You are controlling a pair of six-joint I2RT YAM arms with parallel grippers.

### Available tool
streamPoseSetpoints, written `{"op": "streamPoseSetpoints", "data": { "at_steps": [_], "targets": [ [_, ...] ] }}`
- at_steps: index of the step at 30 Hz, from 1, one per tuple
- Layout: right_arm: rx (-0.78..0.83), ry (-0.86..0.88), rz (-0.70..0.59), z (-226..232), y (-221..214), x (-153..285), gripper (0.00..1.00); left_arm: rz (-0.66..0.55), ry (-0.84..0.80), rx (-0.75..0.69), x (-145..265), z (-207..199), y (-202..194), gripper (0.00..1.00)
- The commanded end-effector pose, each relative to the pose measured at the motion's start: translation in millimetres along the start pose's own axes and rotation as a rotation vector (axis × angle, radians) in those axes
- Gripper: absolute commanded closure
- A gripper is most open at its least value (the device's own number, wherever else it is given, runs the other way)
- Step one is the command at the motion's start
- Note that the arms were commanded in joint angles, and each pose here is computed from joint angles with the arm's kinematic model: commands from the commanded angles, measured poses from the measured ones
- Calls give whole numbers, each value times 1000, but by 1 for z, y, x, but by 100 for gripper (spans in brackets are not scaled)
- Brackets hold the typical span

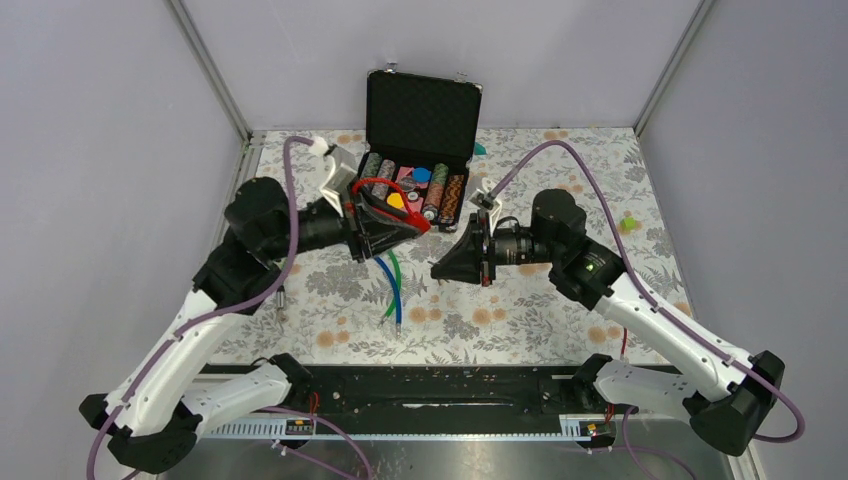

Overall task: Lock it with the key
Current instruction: Lock the lock, then place the lock at the center of the board, then place the key at the center of the board.

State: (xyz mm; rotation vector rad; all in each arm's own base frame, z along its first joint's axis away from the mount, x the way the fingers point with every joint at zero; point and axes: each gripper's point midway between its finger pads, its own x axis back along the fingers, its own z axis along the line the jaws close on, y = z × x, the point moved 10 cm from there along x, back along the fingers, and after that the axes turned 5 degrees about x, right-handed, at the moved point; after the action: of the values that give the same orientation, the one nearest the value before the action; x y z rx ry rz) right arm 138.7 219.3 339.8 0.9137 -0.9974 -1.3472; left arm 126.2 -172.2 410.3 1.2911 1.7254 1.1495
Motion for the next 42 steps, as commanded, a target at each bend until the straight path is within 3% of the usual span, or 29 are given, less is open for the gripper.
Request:
{"op": "streamPoseSetpoints", "data": {
  "at_steps": [1, 4, 8, 15, 19, 26, 28, 33, 37, 42],
  "targets": [
    [46, 98, 202, 10, -15, 16, 100, -15, -71, -147, 13, -18, 35, 100],
    [51, 31, 164, 7, -13, 14, 100, -28, -86, -134, 8, -14, 33, 100],
    [2, -250, 97, -11, -11, 17, 100, -2, -6, -76, -6, 9, 14, 100],
    [-292, -849, -39, -82, -24, 53, 100, 107, 189, 127, -63, 84, -40, 100],
    [-445, -1075, -81, -123, -49, 75, 100, 216, 236, 223, -117, 124, -76, 100],
    [-583, -1255, -27, -181, -87, 87, 98, 381, 293, 410, -205, 197, -149, 100],
    [-611, -1287, 8, -197, -97, 88, 93, 405, 308, 449, -222, 215, -165, 99],
    [-656, -1332, 77, -224, -118, 88, 92, 445, 340, 523, -250, 245, -185, 96],
    [-706, -1368, 113, -240, -129, 88, 91, 464, 342, 592, -251, 257, -197, 82],
    [-756, -1424, 159, -253, -136, 89, 78, 474, 373, 640, -242, 267, -202, 58]
  ]
}}
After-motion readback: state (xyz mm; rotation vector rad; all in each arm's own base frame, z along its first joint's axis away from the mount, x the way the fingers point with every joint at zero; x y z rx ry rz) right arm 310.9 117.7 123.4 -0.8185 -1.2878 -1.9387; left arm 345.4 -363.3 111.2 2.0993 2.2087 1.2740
